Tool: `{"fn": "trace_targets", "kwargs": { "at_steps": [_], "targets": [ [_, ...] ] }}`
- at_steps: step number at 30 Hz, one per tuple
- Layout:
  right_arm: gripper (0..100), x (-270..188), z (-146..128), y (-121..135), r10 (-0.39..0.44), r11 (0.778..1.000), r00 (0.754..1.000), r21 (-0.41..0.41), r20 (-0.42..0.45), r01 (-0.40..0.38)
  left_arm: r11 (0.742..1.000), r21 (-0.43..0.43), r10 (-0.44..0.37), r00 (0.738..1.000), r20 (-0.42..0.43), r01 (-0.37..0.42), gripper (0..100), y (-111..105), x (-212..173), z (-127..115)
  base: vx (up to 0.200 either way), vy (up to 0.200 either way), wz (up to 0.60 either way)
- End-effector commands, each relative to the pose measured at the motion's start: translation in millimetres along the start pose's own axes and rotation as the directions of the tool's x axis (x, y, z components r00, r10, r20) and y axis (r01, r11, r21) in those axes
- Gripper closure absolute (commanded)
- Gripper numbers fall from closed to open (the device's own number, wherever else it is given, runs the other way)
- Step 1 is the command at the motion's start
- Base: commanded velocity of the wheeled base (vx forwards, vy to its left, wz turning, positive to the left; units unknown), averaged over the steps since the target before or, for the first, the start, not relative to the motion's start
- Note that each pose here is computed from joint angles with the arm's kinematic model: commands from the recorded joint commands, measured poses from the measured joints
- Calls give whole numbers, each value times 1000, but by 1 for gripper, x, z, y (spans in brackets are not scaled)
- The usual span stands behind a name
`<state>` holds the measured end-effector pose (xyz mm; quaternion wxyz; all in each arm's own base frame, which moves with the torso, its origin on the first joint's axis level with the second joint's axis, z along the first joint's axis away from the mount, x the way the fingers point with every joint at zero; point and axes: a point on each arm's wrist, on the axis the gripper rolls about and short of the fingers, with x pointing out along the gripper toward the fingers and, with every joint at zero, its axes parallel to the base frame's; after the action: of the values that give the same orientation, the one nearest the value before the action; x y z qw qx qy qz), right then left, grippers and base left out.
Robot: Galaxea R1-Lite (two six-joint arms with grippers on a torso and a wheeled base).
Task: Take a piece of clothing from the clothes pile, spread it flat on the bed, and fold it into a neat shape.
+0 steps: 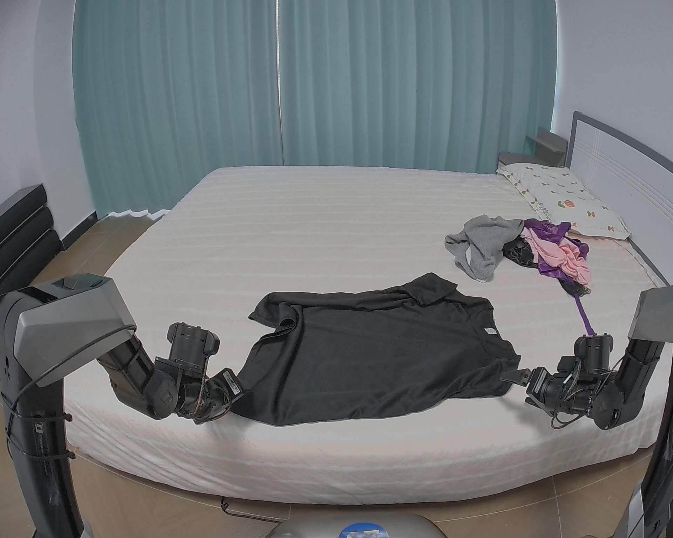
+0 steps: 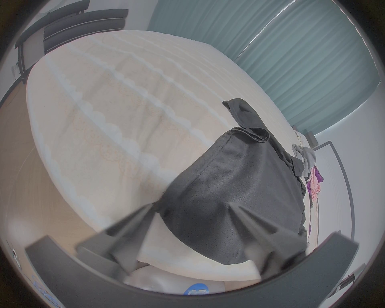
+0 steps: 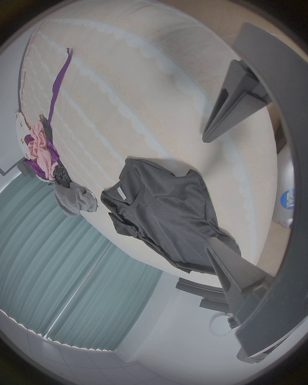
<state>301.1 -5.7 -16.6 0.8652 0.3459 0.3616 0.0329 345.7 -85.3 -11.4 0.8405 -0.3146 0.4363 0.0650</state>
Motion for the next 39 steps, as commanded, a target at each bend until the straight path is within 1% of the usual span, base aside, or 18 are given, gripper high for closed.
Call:
{"fn": "trace_targets", "kwargs": {
  "at_steps": [1, 4, 7, 10, 12, 14, 16, 21, 22, 28, 33, 39],
  "targets": [
    [0, 3, -5, 2, 1, 1000, 1000, -8, -17, -2, 1000, -3, 9, 1000, -9, -9, 100, 3, 2, -2, 0, 0, 0],
    [0, 5, -4, 3, 6, 1000, 1000, -12, -15, -7, 1000, -11, 6, 1000, -8, -6, 100, 3, 1, -1, 0, 0, 0],
    [0, 11, 2, 4, 15, 1000, 1000, -20, 7, -15, 999, -40, 5, 1000, -2, -5, 100, 6, -1, 3, 0, 0, 0],
    [0, 22, 3, 0, -17, 1000, 1000, -19, 24, 17, 996, -90, -11, 1000, 28, 13, 100, 6, -6, 9, 0, 0, 0],
    [0, 28, 5, -2, -36, 999, 998, -22, 53, 37, 992, -123, -28, 998, 59, 35, 100, 6, -14, 13, 0, 0, 0],
    [0, 32, 7, -3, -34, 999, 997, -23, 62, 35, 990, -131, -41, 997, 66, 49, 100, 8, -24, 14, 0, 0, 0],
    [0, 39, 9, -4, -29, 999, 997, -26, 74, 31, 990, -131, -39, 997, 59, 46, 100, 11, -28, 12, 0, 0, 0],
    [0, 48, 16, -2, -7, 999, 995, -38, 98, 11, 990, -137, -30, 998, 55, 37, 100, 14, -30, 11, 0, 0, 0],
    [100, 50, 16, -3, -9, 999, 995, -37, 95, 13, 990, -138, -29, 998, 56, 37, 100, 15, -30, 11, 0, 0, 0],
    [100, 63, 13, -3, -7, 999, 997, -43, 83, 11, 989, -141, -29, 998, 56, 36, 100, 15, -30, 12, 0, 0, 0],
    [100, 69, 25, 7, 16, 998, 990, -65, 143, -6, 989, -142, -24, 998, 66, 33, 100, 17, -32, 14, 0, 0, 0],
    [100, 73, 50, 23, 52, 995, 968, -94, 247, -30, 990, -137, -23, 996, 83, 35, 100, 17, -39, 15, 0, 0, 0]
  ]
}}
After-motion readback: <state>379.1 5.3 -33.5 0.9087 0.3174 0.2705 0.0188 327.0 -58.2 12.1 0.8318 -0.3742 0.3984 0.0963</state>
